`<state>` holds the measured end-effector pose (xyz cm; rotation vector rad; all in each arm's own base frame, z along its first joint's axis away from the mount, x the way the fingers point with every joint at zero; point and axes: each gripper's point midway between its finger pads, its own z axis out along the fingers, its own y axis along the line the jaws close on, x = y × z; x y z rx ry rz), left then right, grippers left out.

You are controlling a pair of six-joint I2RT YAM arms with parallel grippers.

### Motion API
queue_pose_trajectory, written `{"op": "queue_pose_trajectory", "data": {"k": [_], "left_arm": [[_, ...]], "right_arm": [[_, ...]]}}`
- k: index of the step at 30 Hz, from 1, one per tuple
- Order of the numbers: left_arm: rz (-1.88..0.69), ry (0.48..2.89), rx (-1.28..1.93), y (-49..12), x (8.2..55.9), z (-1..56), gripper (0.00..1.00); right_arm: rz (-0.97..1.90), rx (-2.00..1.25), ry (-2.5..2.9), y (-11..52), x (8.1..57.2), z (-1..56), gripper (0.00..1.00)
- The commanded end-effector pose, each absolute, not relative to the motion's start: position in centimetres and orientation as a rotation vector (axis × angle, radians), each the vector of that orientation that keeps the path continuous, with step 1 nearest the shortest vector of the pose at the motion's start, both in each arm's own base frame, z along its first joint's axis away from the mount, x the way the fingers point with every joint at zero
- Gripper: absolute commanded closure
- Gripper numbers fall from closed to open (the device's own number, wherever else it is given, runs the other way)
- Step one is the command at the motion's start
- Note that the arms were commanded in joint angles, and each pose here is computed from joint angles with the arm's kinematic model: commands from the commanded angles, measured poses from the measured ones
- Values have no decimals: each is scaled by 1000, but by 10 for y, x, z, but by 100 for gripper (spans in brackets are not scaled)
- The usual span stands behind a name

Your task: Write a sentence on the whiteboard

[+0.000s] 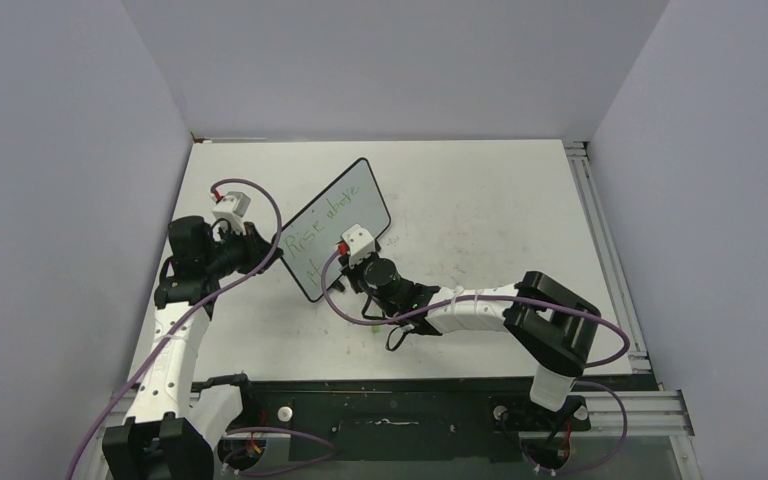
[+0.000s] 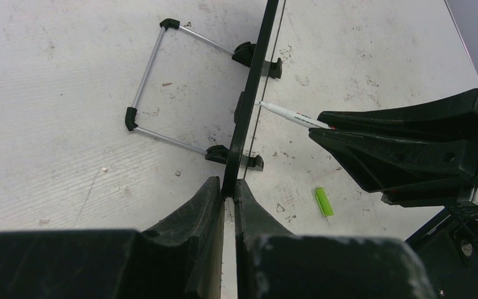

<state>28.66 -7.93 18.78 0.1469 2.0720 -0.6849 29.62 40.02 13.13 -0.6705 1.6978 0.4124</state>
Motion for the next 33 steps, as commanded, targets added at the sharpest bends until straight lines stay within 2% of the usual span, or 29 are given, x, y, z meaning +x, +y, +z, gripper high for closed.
{"op": "queue_pose_trajectory", "data": {"k": [1, 33], "left_arm": [[-699, 2003, 185, -84, 293, 212, 100], [-696, 2002, 184, -84, 293, 212, 100]], "right_arm": [[473, -627, 1633, 414, 304, 158, 95], [435, -711, 1698, 411, 282, 120, 95]]}}
